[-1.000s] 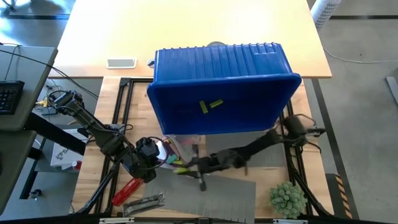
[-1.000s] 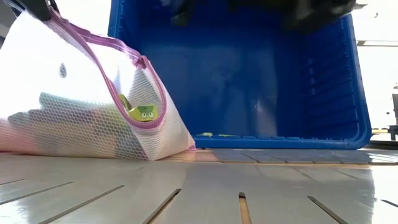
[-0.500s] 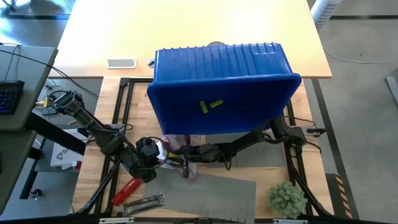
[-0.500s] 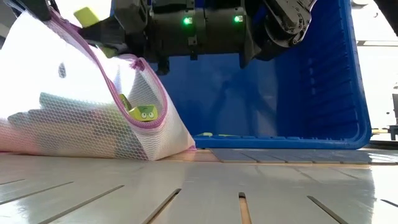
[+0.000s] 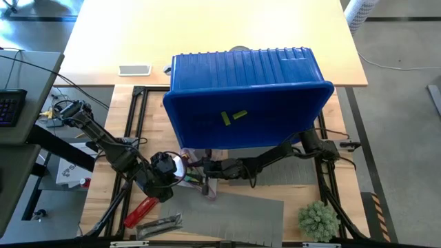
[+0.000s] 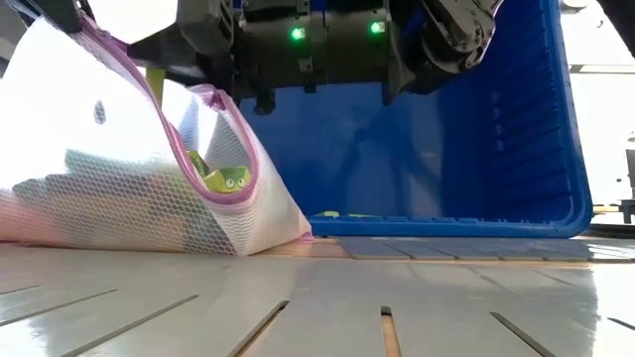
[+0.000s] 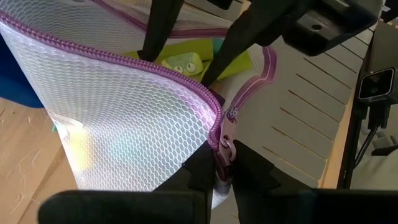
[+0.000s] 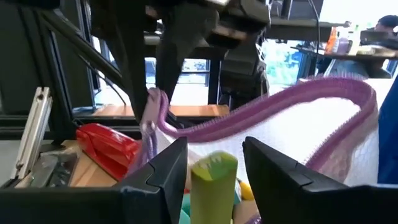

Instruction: Sort blocks

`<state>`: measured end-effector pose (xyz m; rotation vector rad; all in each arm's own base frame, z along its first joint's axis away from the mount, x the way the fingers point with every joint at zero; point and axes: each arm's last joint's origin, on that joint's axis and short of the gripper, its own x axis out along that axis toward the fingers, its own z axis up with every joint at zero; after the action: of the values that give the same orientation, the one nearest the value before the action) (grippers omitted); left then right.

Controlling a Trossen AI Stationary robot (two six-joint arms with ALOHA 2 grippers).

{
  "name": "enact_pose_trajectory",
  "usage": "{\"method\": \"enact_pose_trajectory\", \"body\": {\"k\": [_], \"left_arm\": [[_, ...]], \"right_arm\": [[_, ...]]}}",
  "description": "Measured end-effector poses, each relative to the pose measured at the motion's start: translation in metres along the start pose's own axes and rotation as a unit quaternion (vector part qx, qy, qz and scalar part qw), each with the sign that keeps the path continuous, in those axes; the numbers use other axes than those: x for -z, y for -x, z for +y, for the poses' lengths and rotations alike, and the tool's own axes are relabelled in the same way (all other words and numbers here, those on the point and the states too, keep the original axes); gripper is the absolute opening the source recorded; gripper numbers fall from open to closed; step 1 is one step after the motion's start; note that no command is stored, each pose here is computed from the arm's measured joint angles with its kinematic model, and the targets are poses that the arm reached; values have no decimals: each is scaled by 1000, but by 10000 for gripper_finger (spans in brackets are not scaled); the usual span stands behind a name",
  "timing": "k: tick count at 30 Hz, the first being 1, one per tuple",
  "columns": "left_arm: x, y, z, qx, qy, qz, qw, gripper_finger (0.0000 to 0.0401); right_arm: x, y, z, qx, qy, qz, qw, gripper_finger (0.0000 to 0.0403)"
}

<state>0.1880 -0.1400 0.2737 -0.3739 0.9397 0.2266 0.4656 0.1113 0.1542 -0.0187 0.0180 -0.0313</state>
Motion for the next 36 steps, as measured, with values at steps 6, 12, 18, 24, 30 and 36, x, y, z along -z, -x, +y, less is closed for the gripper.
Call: {"method": "enact_pose_trajectory", "body": {"k": [6, 12, 18, 24, 30, 36], "left_arm": [[0, 0, 0, 0, 0, 0, 1000, 24], [0, 0, 0, 0, 0, 0, 1000, 24], [0, 0, 0, 0, 0, 0, 1000, 24], [0, 0, 0, 0, 0, 0, 1000, 24], [0, 0, 0, 0, 0, 0, 1000, 24], [0, 0, 0, 0, 0, 0, 1000, 24]], "right_arm": [[-24, 6, 5, -9, 19, -9, 1000, 145], [-54, 16, 0, -8, 49, 27, 998, 146], [-71, 29, 1, -86, 91, 88, 988, 146], [-43, 28, 11, -157, 87, 146, 973, 146], [-27, 20, 6, -156, 93, 138, 974, 146], [-27, 12, -22, -101, 101, 138, 980, 146]]}}
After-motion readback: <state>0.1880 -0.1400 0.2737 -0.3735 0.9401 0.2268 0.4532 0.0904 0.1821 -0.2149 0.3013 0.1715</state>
